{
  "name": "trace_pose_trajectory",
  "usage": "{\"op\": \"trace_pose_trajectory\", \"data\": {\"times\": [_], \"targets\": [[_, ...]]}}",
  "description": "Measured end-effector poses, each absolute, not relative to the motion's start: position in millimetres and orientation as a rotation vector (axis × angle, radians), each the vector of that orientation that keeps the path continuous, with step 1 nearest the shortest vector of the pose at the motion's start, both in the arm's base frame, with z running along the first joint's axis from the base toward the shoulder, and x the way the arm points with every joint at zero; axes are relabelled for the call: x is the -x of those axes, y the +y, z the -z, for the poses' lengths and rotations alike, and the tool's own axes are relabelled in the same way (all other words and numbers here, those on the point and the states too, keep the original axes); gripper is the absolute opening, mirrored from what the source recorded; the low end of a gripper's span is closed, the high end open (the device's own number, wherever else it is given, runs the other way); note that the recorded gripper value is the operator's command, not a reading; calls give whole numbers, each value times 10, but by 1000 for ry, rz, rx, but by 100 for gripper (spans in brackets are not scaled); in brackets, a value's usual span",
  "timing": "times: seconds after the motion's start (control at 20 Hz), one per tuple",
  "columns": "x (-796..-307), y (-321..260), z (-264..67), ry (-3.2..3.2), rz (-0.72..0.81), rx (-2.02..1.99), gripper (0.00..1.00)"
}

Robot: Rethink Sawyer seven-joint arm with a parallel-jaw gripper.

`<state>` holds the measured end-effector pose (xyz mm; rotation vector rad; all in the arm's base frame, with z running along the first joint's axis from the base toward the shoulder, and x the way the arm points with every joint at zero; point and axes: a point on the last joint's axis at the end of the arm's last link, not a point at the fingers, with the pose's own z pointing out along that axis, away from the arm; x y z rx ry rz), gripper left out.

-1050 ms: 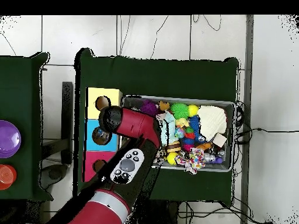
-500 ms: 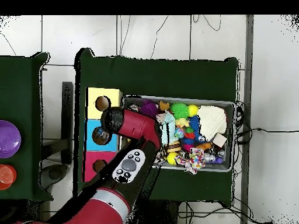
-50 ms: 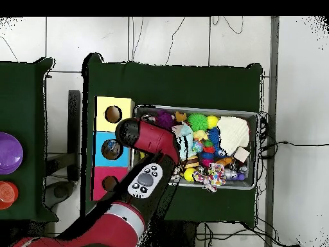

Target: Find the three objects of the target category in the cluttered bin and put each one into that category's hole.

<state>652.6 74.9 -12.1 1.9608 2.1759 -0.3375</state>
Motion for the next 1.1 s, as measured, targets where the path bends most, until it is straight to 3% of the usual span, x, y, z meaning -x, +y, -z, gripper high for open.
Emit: {"op": "trace_pose_trajectory", "data": {"times": [0.95, 1.0, 1.1], "targets": [[-6517, 726, 188, 2162, 338, -1990, 0], [-6505, 734, 204, 2165, 342, -1988, 100], [-6504, 735, 207, 2165, 342, -1988, 100]]}}
